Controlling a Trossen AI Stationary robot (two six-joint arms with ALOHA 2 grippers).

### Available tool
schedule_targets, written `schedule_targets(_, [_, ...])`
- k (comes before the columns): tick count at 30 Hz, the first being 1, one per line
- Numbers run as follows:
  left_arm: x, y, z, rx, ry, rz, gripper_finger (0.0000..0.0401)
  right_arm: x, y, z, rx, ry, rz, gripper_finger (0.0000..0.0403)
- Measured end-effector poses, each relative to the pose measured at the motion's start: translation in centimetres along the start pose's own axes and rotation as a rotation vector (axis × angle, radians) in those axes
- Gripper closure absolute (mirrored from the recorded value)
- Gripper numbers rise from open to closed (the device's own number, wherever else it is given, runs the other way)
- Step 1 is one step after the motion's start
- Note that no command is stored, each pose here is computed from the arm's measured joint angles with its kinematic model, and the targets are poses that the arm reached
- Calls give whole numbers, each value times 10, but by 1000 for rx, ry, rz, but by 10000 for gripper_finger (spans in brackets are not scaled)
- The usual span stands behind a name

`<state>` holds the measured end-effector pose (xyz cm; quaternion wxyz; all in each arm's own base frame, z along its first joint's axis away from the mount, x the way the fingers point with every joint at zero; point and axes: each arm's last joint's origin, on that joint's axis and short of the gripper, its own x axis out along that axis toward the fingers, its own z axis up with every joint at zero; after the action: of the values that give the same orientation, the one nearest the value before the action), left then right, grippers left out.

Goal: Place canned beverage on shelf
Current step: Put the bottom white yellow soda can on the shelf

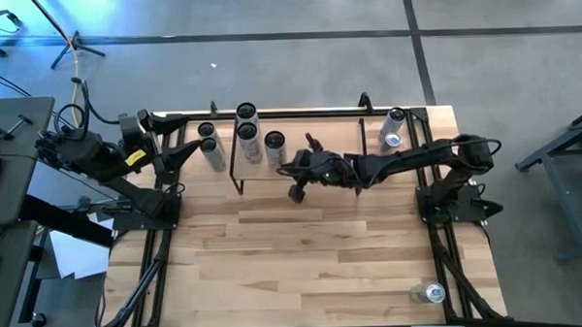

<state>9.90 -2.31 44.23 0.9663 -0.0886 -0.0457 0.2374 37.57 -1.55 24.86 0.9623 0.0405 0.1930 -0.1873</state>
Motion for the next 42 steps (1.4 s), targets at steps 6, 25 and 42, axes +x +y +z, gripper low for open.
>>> schedule_targets(6, [0, 1, 0, -1, -3, 21, 57, 3, -6, 2, 12, -1, 61, 403])
schedule_targets(25, [0, 1, 0, -17, -5, 33, 57, 15, -12, 8, 56, -107, 120, 403])
schedule_targets(42, [0, 1, 0, -37, -5, 33, 57, 29, -46, 7, 52, -109, 44, 403])
